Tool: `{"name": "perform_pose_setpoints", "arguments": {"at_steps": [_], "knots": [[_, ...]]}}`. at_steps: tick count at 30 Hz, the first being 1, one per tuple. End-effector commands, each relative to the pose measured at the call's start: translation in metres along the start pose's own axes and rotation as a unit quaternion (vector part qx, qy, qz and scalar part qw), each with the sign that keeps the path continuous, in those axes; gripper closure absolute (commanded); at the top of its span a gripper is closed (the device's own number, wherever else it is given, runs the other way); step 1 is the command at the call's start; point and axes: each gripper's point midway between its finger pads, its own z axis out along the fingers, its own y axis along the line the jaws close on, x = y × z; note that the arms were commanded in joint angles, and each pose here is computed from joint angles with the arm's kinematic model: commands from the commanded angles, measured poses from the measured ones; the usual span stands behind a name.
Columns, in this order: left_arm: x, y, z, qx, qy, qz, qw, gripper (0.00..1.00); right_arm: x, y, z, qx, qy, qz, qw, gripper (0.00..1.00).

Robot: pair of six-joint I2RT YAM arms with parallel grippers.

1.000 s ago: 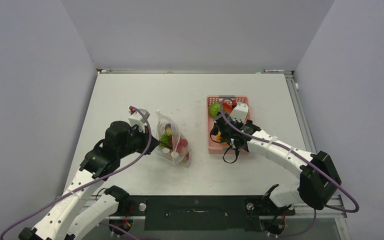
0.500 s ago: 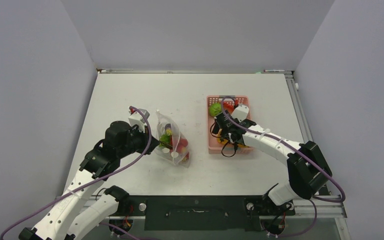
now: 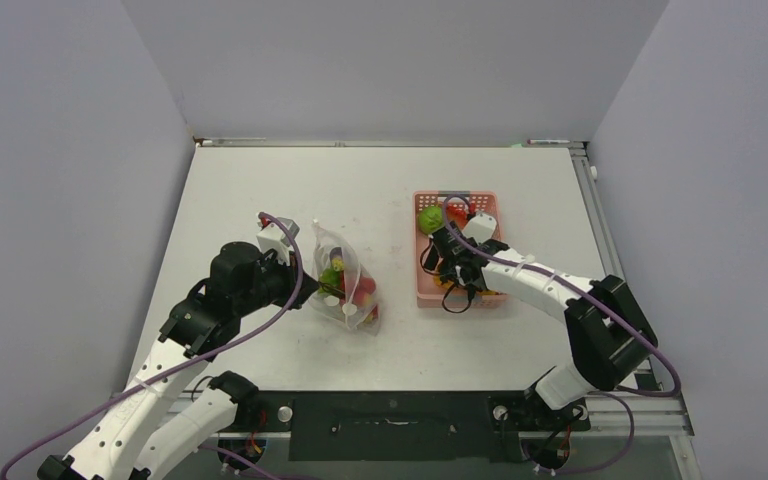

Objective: Place the food in the zip-top bag and seal the zipper
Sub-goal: Pick up the fake vegetable from the bin.

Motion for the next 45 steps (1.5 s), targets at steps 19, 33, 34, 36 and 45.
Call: {"name": "perform_pose_setpoints", "arguments": {"at_steps": [19,33,34,36,45], "knots": [[-0.013,-0.006,-0.002,0.015,-0.025,0.005,1.0,1.0,-0.042,0.009,-0.037,-0.034,-0.054,-0.007,0.998,0.76],[-0.013,-0.006,-0.002,0.015,-0.025,0.005,1.0,1.0,-0.083,0.062,-0.14,-0.264,-0.112,-0.098,0.953,0.85],[-0.013,-0.006,-0.002,0.015,-0.025,0.005,1.0,1.0,-0.084,0.066,-0.149,-0.282,-0.113,-0.108,0.947,0.86],[-0.012,-0.006,-0.001,0.015,-0.023,0.005,1.0,1.0,-0.086,0.075,-0.166,-0.311,-0.112,-0.13,0.935,0.85],[-0.012,-0.005,-0.001,0.013,-0.023,0.005,1.0,1.0,-0.065,0.122,-0.235,-0.41,-0.105,-0.216,0.88,0.82]]}}
